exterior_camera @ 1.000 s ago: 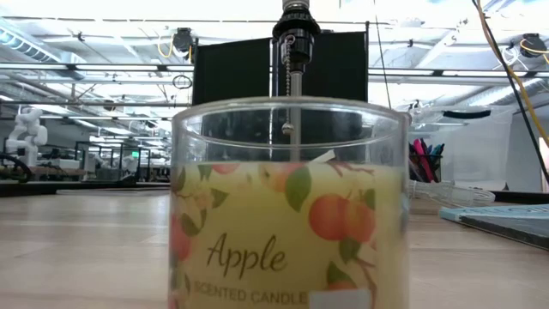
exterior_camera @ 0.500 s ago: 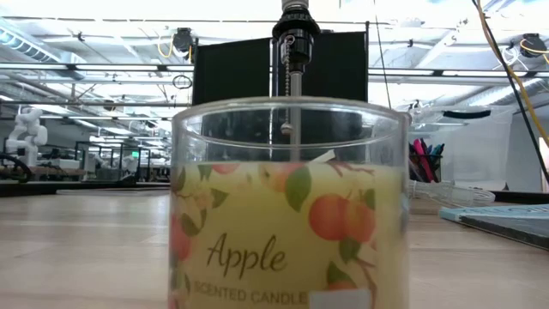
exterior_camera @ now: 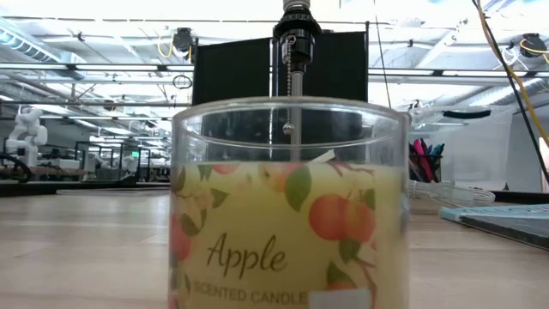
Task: Screw lightbulb
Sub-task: Insert the white lightbulb into the brown lamp
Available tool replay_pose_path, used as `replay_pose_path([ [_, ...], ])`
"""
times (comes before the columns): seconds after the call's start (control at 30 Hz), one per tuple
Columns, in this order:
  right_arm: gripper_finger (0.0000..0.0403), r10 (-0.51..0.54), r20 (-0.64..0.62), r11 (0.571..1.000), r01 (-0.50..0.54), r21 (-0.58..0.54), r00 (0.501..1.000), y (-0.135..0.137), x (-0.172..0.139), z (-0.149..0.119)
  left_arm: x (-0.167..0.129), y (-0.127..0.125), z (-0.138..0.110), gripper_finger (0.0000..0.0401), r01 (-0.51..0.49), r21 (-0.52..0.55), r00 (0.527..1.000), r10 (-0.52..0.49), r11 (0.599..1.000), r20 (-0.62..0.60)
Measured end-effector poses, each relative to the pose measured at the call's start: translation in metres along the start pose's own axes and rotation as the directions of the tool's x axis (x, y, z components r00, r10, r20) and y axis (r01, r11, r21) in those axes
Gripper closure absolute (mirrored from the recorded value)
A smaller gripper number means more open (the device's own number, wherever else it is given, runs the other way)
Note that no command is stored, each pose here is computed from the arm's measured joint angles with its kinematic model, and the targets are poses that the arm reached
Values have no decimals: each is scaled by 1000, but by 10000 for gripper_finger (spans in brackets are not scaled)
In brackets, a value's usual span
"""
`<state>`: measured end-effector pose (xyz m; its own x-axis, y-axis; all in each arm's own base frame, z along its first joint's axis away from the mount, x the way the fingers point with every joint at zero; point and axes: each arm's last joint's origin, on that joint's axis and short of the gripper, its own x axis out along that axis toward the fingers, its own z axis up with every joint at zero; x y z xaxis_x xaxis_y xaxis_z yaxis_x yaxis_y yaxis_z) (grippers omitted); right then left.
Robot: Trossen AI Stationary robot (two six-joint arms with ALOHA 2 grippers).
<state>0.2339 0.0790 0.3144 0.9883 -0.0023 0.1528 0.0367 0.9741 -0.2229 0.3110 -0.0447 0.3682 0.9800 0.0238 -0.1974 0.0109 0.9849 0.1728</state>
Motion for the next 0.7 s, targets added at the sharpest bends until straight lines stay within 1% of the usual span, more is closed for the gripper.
replay_pose_path([
  [0.1,147,1,-29,999,1,51,1000,-4,1,-4,0,0,0,401,0,0,1000,0,1000,1],
  [0.23,147,57,-89,988,-44,147,994,-5,2,-12,0,0,0,401,0,-4,1000,0,1000,1],
  [0.3,147,52,-106,985,-33,171,993,-6,2,-14,0,0,0,401,0,-4,1000,0,1000,1],
  [0.37,147,65,-122,983,-43,178,990,-4,4,-17,0,0,0,401,0,-4,1000,0,1000,2],
  [0.47,147,76,-166,980,-44,193,983,2,10,-28,0,0,0,401,0,-5,1000,0,1000,2],
  [0.53,147,49,-207,980,-7,197,977,4,16,-37,0,0,0,401,0,-5,1000,0,1000,2],
  [0.63,145,-37,-255,976,91,200,966,4,24,-51,0,0,0,401,0,-6,1000,0,1000,2],
  [0.7,141,-45,-245,972,100,215,968,4,29,-56,0,0,0,401,0,-9,1000,0,1000,2],
])
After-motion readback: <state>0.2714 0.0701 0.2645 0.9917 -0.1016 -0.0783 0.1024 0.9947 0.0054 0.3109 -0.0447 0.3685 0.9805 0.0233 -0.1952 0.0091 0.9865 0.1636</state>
